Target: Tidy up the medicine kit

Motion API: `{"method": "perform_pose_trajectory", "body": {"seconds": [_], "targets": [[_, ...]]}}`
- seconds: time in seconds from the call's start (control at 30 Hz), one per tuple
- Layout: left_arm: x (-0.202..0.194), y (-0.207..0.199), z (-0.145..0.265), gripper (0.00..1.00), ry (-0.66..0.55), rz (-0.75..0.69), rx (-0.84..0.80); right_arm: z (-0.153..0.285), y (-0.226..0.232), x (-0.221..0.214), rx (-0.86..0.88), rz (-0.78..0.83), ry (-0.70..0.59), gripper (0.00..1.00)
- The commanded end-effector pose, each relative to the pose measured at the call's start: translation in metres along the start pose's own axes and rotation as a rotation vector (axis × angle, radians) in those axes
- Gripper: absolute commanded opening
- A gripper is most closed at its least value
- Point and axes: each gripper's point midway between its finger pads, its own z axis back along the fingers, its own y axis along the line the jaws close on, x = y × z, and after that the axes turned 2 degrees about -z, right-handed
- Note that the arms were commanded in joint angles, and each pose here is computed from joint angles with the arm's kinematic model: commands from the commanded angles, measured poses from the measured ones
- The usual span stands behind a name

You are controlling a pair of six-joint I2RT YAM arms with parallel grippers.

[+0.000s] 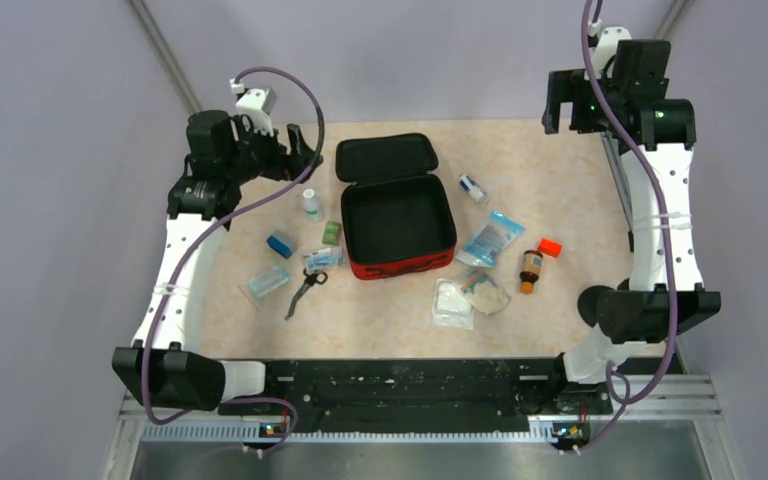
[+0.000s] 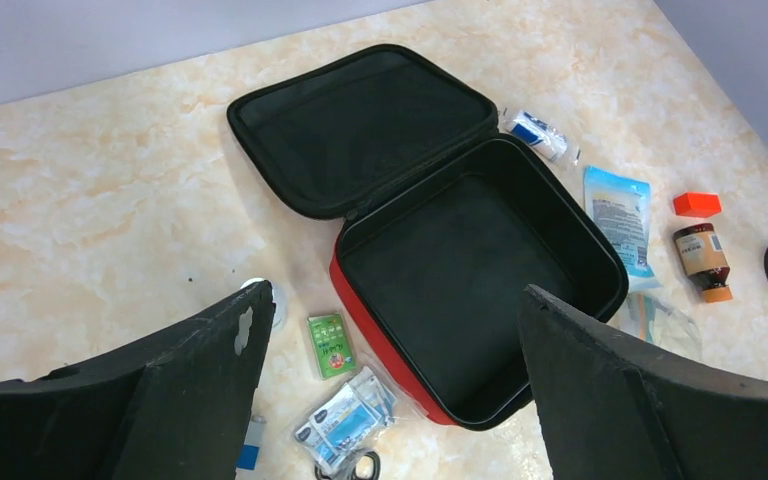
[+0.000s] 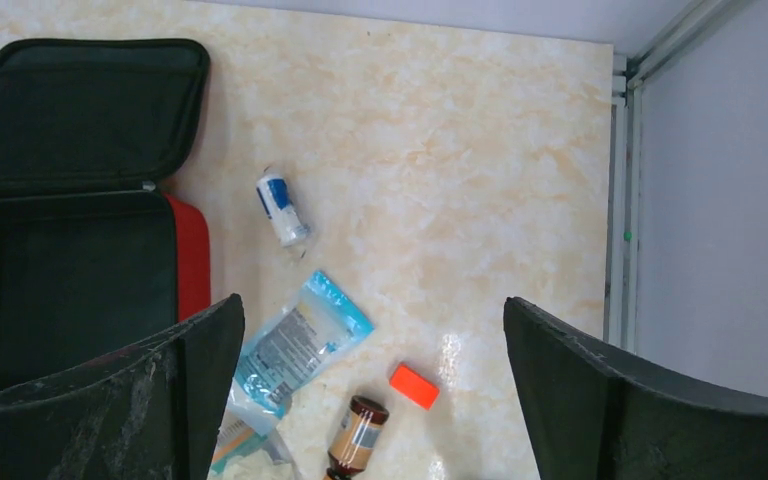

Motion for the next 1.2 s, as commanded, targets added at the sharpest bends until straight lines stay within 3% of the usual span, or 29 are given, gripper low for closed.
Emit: {"method": "perform_pose_trajectory", "body": {"seconds": [0.0, 0.13, 0.3, 0.4, 0.57, 0.67, 0.8, 1.17], "targets": [[0.012, -0.004, -0.001, 0.95, -0.037, -0.004, -0.030, -0.005, 0.008, 0.013, 0.034, -0.003, -0.035, 0.99], [0.005, -0.005, -0.002, 0.95, -0.023, 0.004, -0.037, -0.012, 0.022, 0.011, 0.128, 0.045, -0.041, 0.99], [-0.003, -0.007, -0.003, 0.95, -0.006, 0.016, -0.054, -0.006, 0.069, 0.001, 0.434, 0.214, -0.095, 0.98], [-0.008, -0.011, -0.001, 0.94, 0.005, 0.010, -0.069, -0.004, 0.093, -0.016, 0.535, 0.368, -0.101, 0.90], [-0.023, -0.015, 0.002, 0.94, 0.036, -0.020, -0.099, -0.008, 0.117, -0.080, 0.660, 0.686, -0.043, 0.82], [-0.031, -0.018, 0.003, 0.93, 0.054, -0.035, -0.122, -0.007, 0.122, -0.135, 0.776, 1.047, -0.031, 0.68], [-0.033, -0.025, 0.006, 0.93, 0.057, -0.039, -0.146, -0.023, 0.110, -0.204, 0.843, 1.300, 0.070, 0.58], [-0.034, -0.019, 0.008, 0.92, 0.061, -0.044, -0.102, -0.084, 0.107, -0.272, 0.941, 1.592, 0.099, 0.46]]}}
